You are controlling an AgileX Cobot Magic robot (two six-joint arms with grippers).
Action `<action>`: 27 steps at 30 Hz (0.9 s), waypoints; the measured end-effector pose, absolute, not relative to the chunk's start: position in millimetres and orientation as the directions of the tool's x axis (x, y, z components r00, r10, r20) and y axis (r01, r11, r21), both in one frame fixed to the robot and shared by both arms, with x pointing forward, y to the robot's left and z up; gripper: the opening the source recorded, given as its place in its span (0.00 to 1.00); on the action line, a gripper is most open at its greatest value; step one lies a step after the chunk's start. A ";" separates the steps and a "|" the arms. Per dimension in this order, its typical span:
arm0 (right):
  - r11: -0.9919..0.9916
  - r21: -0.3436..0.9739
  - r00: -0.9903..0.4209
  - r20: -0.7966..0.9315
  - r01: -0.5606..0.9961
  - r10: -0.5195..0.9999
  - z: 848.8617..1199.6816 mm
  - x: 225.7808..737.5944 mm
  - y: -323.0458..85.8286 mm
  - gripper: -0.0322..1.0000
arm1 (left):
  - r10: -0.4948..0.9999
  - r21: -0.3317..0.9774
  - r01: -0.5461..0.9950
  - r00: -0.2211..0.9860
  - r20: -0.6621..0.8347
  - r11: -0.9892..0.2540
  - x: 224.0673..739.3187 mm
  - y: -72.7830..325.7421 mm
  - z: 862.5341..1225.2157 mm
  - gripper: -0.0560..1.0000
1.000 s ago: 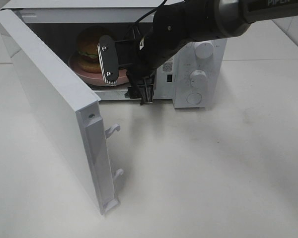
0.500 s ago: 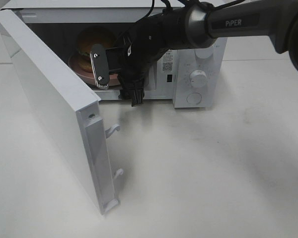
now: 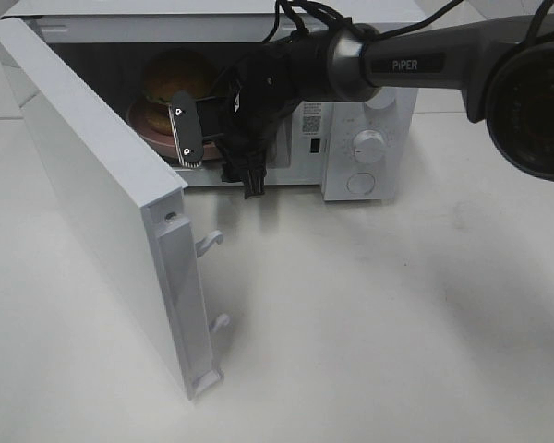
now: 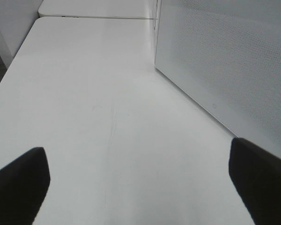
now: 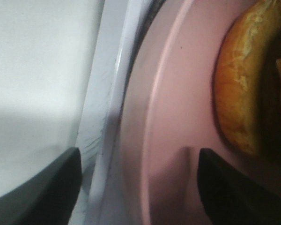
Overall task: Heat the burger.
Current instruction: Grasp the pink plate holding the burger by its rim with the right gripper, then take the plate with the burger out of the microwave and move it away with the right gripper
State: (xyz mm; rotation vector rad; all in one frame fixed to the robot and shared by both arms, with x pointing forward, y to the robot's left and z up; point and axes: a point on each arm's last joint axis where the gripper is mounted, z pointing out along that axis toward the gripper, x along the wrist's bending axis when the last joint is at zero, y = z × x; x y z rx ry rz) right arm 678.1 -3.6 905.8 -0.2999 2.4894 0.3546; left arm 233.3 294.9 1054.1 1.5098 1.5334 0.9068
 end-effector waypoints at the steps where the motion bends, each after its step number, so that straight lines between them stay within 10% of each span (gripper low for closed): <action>1: 0.939 0.183 -0.795 -0.593 -0.292 -0.132 905.8 678.1 -3.6 0.68 | 0.999 0.898 0.438 0.015 -0.049 0.037 233.3 294.9 1054.1 0.96; 10: 0.938 0.171 -0.802 -0.577 -0.303 -0.153 909.3 672.3 0.9 0.15 | 0.999 0.898 0.438 0.015 -0.049 0.037 233.3 294.9 1054.1 0.96; 27: 0.940 0.154 -0.810 -0.561 -0.303 -0.169 918.7 668.8 -1.0 0.14 | 0.999 0.898 0.438 0.015 -0.048 0.037 233.3 295.0 1054.1 0.96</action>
